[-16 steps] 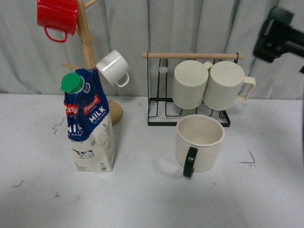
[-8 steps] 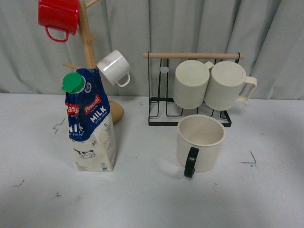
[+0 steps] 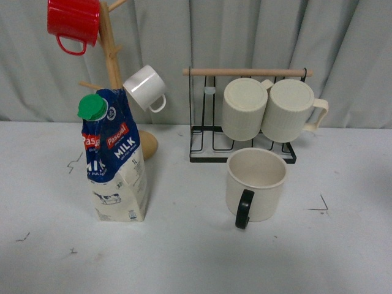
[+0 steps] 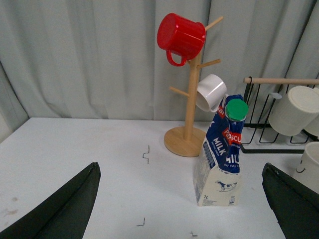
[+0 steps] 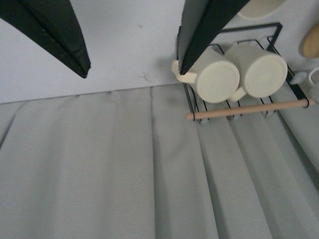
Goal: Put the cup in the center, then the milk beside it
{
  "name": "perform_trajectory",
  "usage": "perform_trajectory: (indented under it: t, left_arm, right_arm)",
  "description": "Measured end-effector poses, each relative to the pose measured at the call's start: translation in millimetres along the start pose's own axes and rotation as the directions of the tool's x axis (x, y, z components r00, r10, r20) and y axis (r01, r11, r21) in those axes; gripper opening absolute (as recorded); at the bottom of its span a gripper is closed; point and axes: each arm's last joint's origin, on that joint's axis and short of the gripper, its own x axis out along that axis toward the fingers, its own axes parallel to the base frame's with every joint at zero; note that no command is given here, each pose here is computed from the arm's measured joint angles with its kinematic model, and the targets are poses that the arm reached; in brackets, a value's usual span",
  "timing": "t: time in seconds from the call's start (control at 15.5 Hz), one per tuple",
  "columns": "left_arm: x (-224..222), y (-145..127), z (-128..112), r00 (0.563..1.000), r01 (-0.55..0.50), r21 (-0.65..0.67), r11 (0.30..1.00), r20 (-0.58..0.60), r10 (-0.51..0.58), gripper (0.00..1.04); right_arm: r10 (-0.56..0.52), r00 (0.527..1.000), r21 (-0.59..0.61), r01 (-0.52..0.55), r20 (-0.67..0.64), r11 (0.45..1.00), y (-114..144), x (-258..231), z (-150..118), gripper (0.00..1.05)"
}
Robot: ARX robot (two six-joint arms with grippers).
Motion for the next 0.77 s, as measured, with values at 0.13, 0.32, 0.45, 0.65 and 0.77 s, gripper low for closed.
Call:
perform_trajectory:
  t: [0.13,0.32,0.45,0.65,0.77]
  left_arm:
    - [0.0,0.0,0.0,1.000,0.000,0.000,1.000,0.000,0.000,0.98]
    - [0.0,0.0,0.0,1.000,0.000,0.000,1.000,0.000,0.000,0.98]
    - [0.0,0.0,0.0,1.000,0.000,0.000,1.000,0.000,0.000,0.98]
    - [0.0,0.0,0.0,1.000,0.000,0.000,1.000,0.000,0.000,0.98]
    - [0.0,0.0,0.0,1.000,0.000,0.000,1.000,0.000,0.000,0.98]
  right_arm:
    - [0.005,1.000,-0.024,-0.005,0.001,1.000,0.5,-18.5,-1.4,0.43]
    - [0.021,1.000,-0.046,-0.021,-0.008,0.999,0.9,-45.7,-9.9,0.29]
    - [0.022,1.000,-0.050,-0.022,-0.011,0.998,0.1,-61.4,-17.8,0.20]
    - [0.022,1.000,-0.054,-0.022,-0.009,0.998,-0.9,-76.1,-26.3,0.11]
    - [0.022,1.000,-0.056,-0.022,-0.009,0.998,-1.4,-84.2,-31.8,0.05]
